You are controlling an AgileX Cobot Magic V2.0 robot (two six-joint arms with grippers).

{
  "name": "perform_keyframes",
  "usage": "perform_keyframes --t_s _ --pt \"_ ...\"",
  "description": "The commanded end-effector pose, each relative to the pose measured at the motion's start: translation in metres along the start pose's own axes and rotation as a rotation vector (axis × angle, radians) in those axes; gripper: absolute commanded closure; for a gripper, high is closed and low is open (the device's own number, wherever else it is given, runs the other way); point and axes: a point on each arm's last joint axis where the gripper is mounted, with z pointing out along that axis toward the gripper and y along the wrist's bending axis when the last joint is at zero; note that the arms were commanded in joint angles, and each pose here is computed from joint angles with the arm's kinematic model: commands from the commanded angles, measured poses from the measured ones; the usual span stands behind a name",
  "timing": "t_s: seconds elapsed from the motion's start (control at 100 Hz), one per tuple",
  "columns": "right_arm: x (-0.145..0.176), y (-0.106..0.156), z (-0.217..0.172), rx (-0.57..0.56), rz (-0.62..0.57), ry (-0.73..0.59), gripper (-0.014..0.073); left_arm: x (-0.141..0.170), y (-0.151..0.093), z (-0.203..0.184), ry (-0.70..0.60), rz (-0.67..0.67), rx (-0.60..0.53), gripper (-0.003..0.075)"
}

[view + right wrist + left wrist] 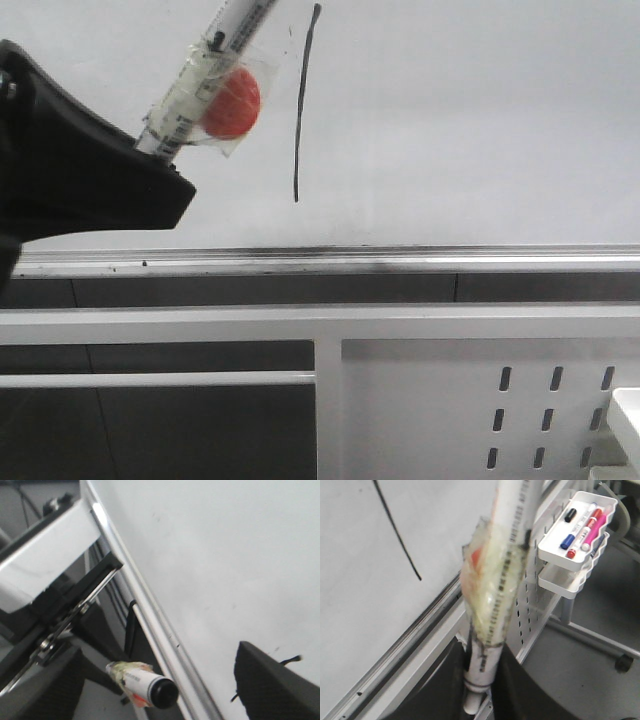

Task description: Write number 1 on whiteboard

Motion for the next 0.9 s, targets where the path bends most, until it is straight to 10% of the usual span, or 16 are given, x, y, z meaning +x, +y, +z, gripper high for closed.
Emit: perform_keyframes --t_s 0.0,0.42,0.89 --pt "-0.026 -0.014 -0.021 0.129 -0.003 -0.157 0.0039 -0.012 0.008 -0.004 -0.039 -0.108 -0.063 0.074" --pt "-0.036 -0.016 -0.041 0.185 -0.009 -0.245 0.0039 -0.006 0.036 -0.008 -0.056 -0.49 -0.332 0.074" --pt "-0.036 -0.016 -0.042 0.187 -0.009 -0.246 0.0039 0.011 0.039 0.019 0.037 -0.686 -0.334 0.074"
